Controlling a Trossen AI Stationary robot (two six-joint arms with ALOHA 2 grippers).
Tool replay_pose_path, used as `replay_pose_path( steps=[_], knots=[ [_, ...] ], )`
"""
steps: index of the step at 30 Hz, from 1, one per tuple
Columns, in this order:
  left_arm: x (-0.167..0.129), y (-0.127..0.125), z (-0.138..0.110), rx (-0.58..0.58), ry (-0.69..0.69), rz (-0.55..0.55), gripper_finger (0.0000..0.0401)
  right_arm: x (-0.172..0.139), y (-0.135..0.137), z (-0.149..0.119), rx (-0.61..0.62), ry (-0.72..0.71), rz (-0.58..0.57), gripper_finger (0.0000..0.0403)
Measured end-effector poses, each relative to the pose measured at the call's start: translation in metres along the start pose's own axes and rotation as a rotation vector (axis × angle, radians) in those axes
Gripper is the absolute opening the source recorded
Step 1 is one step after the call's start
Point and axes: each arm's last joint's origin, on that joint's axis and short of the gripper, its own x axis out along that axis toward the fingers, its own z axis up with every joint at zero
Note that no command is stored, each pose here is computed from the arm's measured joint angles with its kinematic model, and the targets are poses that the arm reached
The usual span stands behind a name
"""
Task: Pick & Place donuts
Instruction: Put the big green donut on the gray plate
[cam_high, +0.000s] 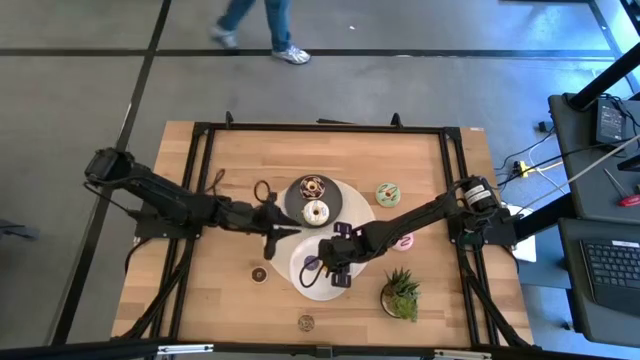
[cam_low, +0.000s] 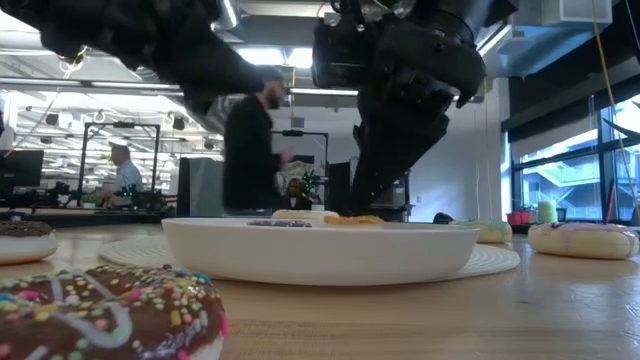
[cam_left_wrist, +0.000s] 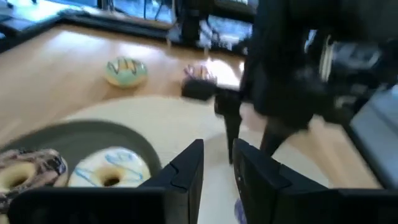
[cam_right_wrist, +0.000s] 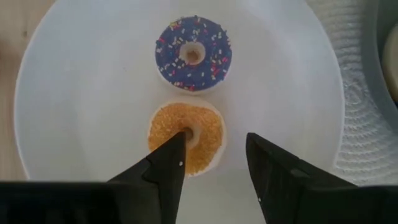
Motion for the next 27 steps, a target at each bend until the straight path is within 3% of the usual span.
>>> replay_pose_path(
  steps=[8,14,18,23,27],
  knots=[
    [0.019,-0.005,0.008,0.041,-0.027,0.029,0.0081,-0.031,-0.003,-0.005,0.018,0.059,-0.031,0.0169],
    [0.009,-0.006,0.021,0.035,-0.06,0.018,0.0083,-0.08,-0.006,-0.023,0.052,0.094,-0.207,0.0169],
    [-0.003,-0.004,0.023,0.049,-0.006,0.015,0.008,-0.107,-0.015,-0.042,0.107,0.035,-0.222,0.0168],
    [-0.02,-0.002,0.033,0.045,-0.019,0.009,0.008,-0.129,-0.043,-0.077,0.244,-0.071,-0.24,0.0168],
    [-0.031,-0.002,0.042,0.032,-0.069,-0.005,0.0083,-0.136,-0.081,-0.103,0.443,-0.156,-0.361,0.0168]
  ],
)
